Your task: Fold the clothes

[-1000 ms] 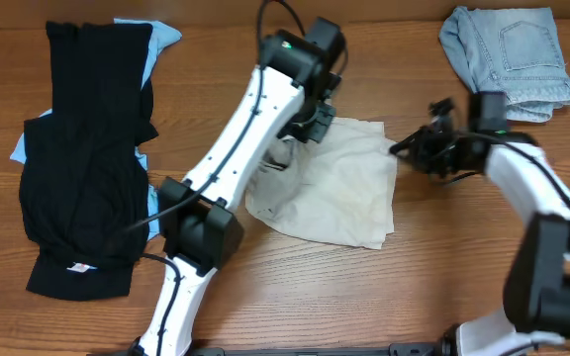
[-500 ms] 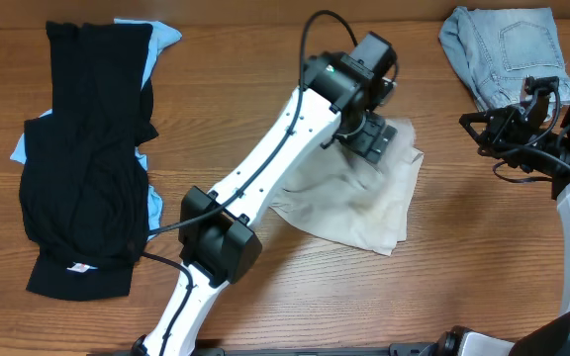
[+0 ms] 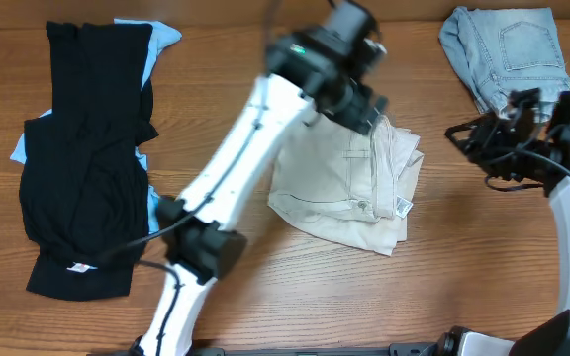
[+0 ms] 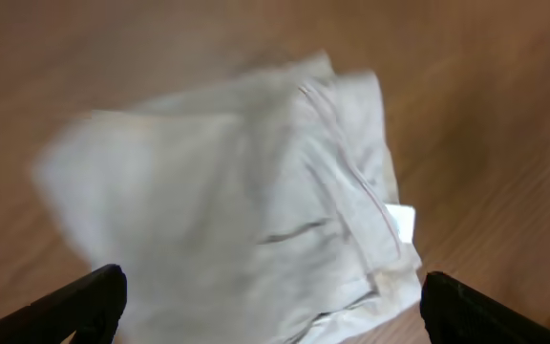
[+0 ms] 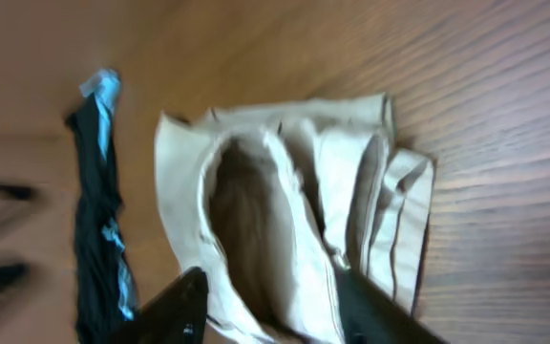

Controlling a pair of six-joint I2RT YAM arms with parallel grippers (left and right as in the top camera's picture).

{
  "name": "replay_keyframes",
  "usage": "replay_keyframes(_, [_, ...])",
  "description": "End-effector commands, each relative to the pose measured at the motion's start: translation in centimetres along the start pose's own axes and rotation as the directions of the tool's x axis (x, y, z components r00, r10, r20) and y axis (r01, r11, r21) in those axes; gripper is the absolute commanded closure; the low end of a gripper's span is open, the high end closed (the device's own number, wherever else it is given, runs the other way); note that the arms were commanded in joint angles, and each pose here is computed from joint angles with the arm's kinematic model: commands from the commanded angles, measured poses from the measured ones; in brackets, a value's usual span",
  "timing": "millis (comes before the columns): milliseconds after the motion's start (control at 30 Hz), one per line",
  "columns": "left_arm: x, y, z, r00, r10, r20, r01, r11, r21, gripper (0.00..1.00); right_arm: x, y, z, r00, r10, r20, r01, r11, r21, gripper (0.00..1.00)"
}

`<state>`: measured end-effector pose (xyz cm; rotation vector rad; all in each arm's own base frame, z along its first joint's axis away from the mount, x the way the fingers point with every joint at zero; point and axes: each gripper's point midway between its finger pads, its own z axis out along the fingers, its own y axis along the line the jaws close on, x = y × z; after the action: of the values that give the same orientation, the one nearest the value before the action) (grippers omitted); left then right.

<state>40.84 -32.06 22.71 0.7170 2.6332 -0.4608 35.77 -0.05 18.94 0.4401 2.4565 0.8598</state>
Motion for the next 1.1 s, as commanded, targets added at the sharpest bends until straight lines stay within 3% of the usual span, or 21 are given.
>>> replay_keyframes(0, [-2.2, 4.1, -8.0, 0.983, -0.051, 0.177, 0.065, 0.995, -0.075, 0.0, 1.6, 1.2, 2.4, 0.989, -0.122, -0.08, 0.123, 0.992, 0.003, 0.45])
replay_keyframes(233, [-1.0, 10.6, -9.7, 0.971, -0.17, 0.168, 0.194, 0.971, -0.138, 0.0, 5.0, 4.2, 8.6, 0.929, -0.311, -0.201, 0.325, 0.945, 0.04, 0.36])
replay_keyframes(433, [-0.2, 12.5, -10.0, 0.966, -0.209, 0.151, 0.232, 0.96, -0.155, 0.0, 7.2, 4.5, 12.7, 0.893, -0.36, -0.27, 0.39, 0.918, 0.068, 0.35])
replay_keyframes(467, [-0.2, 12.5, -10.0, 0.966, -0.209, 0.151, 0.232, 0.96, -0.155, 0.0, 7.3, 4.1, 13.2, 0.899, -0.342, -0.274, 0.378, 0.922, 0.089, 0.39])
replay_keyframes(500, [-0.2, 12.5, -10.0, 0.966, -0.209, 0.151, 0.232, 0.96, -0.155, 0.0, 7.2, 3.7, 13.5, 0.9, -0.335, -0.278, 0.375, 0.922, 0.101, 0.49])
replay_keyframes(533, [-0.2, 12.4, -10.0, 0.966, -0.209, 0.151, 0.232, 0.96, -0.155, 0.0, 7.2, 3.6, 13.6, 0.9, -0.335, -0.278, 0.375, 0.921, 0.105, 0.6])
replay_keyframes(600, [-0.2, 12.2, -9.7, 0.968, -0.206, 0.142, 0.227, 0.962, -0.153, 0.0, 6.7, 3.6, 13.3, 0.909, -0.322, -0.264, 0.36, 0.926, 0.11, 0.91])
replay_keyframes(633, [-0.1, 12.0, -9.4, 0.97, -0.203, 0.136, 0.223, 0.963, -0.153, 0.0, 6.3, 3.7, 12.9, 0.918, -0.308, -0.25, 0.344, 0.932, 0.115, 0.96])
replay_keyframes(833, [0.2, 12.1, -8.2, 0.972, -0.209, 0.103, 0.223, 0.962, -0.154, 0.0, 4.3, 2.1, 10.2, 0.977, -0.123, -0.173, 0.158, 0.966, 0.207, 0.96])
replay_keyframes(1067, [0.6, 12.3, -7.4, 0.973, -0.217, 0.075, 0.226, 0.961, -0.157, 0.0, 6.6, -3.5, 10.4, 0.975, 0.004, -0.221, 0.082, 0.923, 0.377, 0.96])
